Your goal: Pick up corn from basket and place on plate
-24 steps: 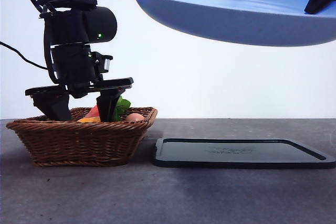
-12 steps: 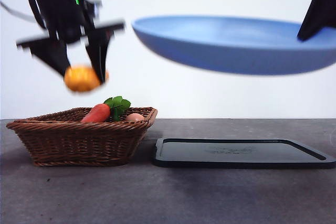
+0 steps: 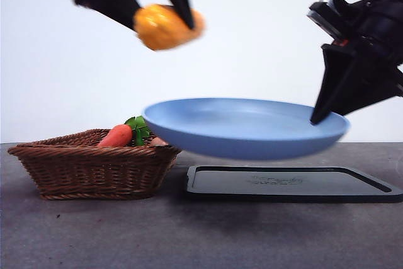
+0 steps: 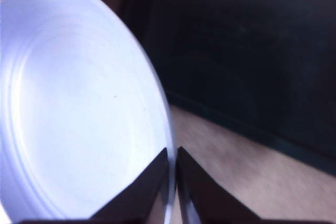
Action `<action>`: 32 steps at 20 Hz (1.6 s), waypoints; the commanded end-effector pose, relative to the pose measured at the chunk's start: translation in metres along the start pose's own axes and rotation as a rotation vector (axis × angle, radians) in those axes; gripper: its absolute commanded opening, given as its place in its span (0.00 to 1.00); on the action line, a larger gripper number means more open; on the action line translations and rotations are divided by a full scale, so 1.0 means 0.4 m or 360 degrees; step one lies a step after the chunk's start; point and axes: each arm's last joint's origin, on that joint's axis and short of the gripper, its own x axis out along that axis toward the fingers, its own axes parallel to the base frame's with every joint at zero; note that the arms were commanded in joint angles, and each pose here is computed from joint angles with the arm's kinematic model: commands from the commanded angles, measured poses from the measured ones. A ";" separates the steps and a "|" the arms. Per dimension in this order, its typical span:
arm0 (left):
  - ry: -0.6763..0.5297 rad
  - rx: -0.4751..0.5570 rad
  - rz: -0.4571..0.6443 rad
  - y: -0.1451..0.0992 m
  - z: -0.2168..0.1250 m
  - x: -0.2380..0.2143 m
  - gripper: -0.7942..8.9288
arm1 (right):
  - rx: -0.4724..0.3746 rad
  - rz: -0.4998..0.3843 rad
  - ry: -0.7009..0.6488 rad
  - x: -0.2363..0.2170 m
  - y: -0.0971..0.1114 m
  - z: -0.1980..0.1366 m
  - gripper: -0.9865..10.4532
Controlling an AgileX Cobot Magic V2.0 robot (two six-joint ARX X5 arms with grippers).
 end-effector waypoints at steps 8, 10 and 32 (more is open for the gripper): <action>0.0208 0.0234 -0.0076 -0.080 -0.027 0.150 0.32 | 0.0013 0.0044 -0.0081 -0.038 0.038 0.062 0.09; 0.0215 0.0246 -0.0082 -0.086 -0.030 0.151 0.33 | 0.0013 0.0036 -0.0051 -0.034 0.035 0.059 0.09; 0.0056 0.0299 -0.0132 -0.119 0.016 0.005 0.47 | -0.0032 0.0027 -0.0061 -0.033 0.034 0.060 0.09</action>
